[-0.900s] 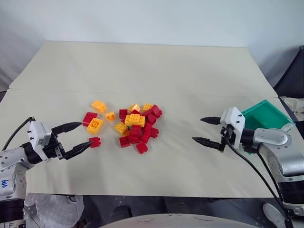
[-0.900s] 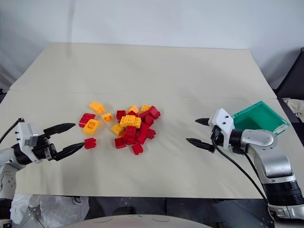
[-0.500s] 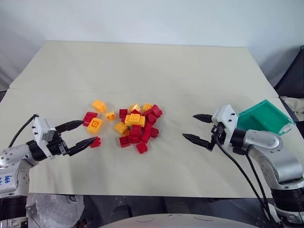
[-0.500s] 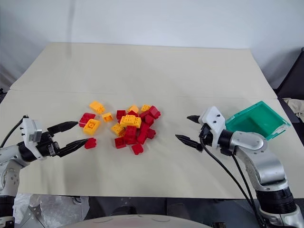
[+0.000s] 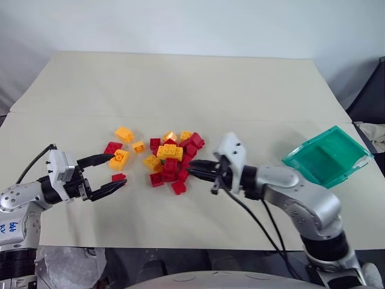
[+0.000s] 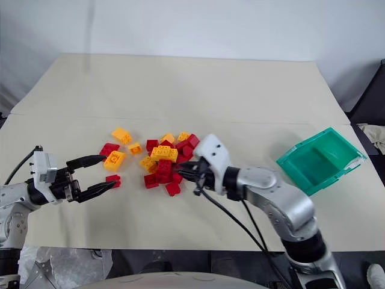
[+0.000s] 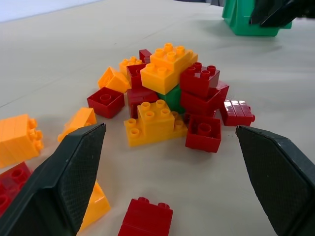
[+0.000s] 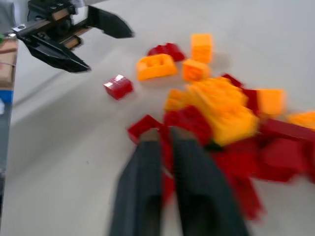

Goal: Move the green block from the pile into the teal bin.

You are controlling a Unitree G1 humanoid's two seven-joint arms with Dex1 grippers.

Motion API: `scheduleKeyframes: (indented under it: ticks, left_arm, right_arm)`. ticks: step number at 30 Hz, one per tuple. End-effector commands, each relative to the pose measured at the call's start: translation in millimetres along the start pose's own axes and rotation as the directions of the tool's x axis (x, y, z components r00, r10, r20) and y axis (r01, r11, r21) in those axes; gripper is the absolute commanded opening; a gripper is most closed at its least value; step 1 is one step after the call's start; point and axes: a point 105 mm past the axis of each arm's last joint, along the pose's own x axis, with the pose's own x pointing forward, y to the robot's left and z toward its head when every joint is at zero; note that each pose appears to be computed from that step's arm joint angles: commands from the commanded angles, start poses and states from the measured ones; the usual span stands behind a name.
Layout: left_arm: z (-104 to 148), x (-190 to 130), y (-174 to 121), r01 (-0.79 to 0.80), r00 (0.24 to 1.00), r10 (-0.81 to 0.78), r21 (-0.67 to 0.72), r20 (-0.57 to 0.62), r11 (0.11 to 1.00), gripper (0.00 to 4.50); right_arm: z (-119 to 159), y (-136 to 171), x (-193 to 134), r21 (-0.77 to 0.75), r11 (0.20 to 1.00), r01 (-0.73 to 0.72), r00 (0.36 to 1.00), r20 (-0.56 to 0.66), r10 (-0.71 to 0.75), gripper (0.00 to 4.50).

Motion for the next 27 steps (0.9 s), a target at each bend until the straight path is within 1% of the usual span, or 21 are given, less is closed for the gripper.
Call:
scheduleKeyframes:
  ticks: [1,4,7,10,12,14,18,20,23,27]
  left_arm:
    - [5.3,-1.5,2.5,0.008,1.0,-0.008,0.009,0.009,1.0,4.5]
    - [3.5,-2.0,3.5,0.004,1.0,-0.004,0.012,0.002,1.0,4.5]
    - [4.0,-0.4,2.0,-0.008,1.0,0.008,0.013,0.013,1.0,4.5]
    - [3.2,0.7,3.4,-0.022,1.0,0.021,0.019,0.017,1.0,4.5]
    - [3.4,1.7,5.0,-0.03,0.999,0.03,0.023,0.018,0.999,4.5]
    - [4.2,2.6,6.3,-0.035,0.999,0.034,0.03,0.023,0.999,4.5]
    - [5.2,5.8,10.5,-0.049,0.998,0.048,0.041,0.032,0.998,4.5]
    - [5.2,6.9,11.9,-0.052,0.998,0.05,0.044,0.034,0.998,4.5]
    - [5.5,8.4,13.1,-0.053,0.998,0.052,0.048,0.038,0.997,4.5]
    - [5.2,10.6,13.1,-0.051,0.998,0.049,0.049,0.041,0.997,4.5]
  right_arm:
    - [-2.8,8.9,28.1,-0.011,1.0,-0.017,1.0,-0.001,0.017,0.02]
    - [-1.6,7.2,44.9,-0.013,1.0,-0.016,1.0,0.012,0.016,0.02]
    - [0.1,4.3,72.6,0.004,1.0,-0.016,0.999,0.04,0.015,0.02]
    - [-4.5,-16.6,86.0,-0.005,0.998,0.063,0.997,0.05,-0.063,0.02]
    - [-5.4,-31.0,86.8,-0.006,0.993,0.114,0.992,0.063,-0.114,0.02]
    - [-5.5,-39.7,86.3,-0.011,0.99,0.141,0.988,0.068,-0.14,0.02]
    - [-0.6,-82.5,69.4,-0.048,0.946,0.321,0.945,0.084,-0.316,0.02]
    - [1.7,-93.3,60.8,-0.06,0.931,0.36,0.931,0.092,-0.354,0.02]
    - [5.2,-93.9,50.6,-0.09,0.93,0.355,0.932,0.111,-0.345,0.02]
    - [14.0,-78.7,31.6,-0.11,0.957,0.27,0.956,0.152,-0.252,0.02]
